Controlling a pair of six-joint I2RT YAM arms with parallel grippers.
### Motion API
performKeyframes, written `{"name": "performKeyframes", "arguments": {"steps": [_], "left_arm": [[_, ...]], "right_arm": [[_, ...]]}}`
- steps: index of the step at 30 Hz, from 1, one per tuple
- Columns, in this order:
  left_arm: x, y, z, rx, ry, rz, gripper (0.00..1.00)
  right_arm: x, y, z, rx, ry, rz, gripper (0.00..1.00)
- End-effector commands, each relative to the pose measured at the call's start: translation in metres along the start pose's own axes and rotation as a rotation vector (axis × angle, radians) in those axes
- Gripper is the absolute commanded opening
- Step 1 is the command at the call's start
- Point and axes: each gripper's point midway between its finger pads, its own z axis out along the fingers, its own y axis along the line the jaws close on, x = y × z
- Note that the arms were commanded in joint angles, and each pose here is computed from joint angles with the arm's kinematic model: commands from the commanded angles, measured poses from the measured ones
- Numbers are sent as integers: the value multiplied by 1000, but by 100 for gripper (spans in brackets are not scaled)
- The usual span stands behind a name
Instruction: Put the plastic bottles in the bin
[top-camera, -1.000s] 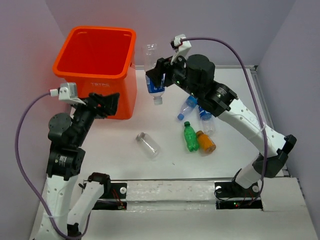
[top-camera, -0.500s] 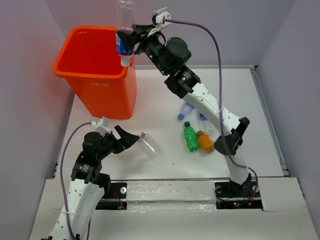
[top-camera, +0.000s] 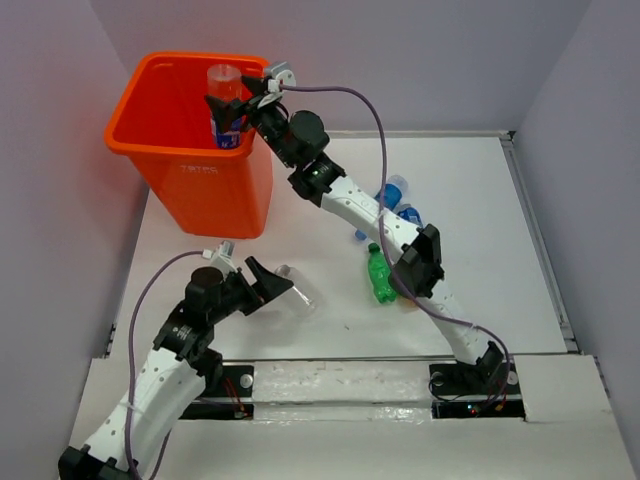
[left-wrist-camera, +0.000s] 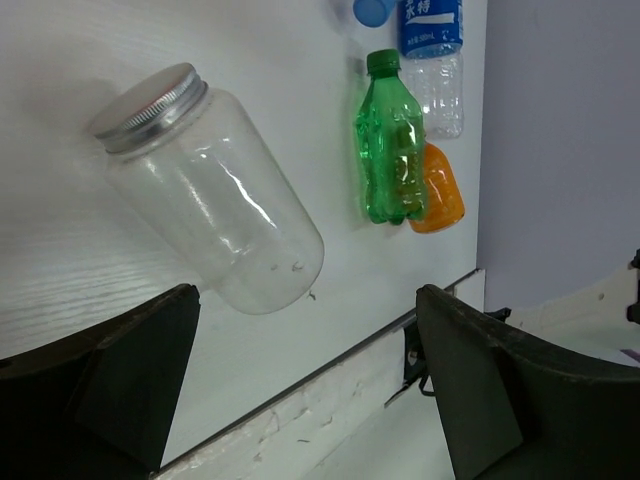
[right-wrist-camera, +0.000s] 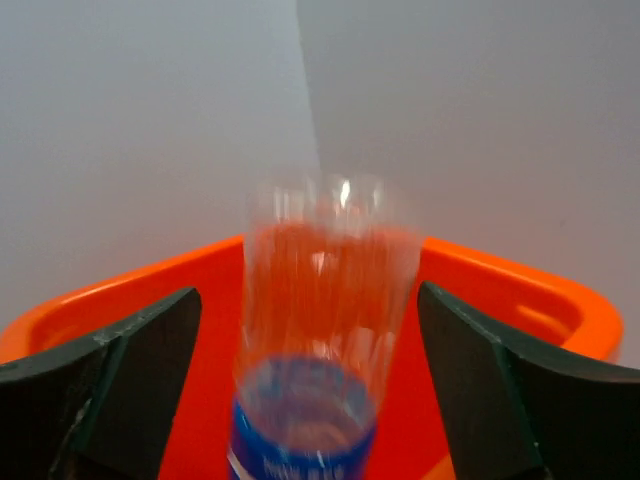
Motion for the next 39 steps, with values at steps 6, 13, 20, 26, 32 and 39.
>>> {"name": "performKeyframes", "arguments": {"steps": [6, 13, 20, 26, 32, 39], "left_arm": [[10, -12, 41, -58, -7, 4, 99], [3, -4, 60, -176, -86, 32, 99], [-7, 13, 79, -291, -136, 72, 99], [-6, 26, 101, -395, -116, 145, 99], [-9, 35, 118, -476, -118, 211, 96], [-30, 14, 115, -476, -176, 281, 78]], "right_arm": [[-169, 22, -37, -102, 4, -108, 100], [-151, -18, -154, -12, 262, -104, 100], [-83, -100, -266, 220, 518, 109, 100], [-28, -200, -346, 636, 700, 103, 100], [-6, -256, -392, 875, 743, 102, 99], [44, -285, -411, 953, 866, 113, 100]]}}
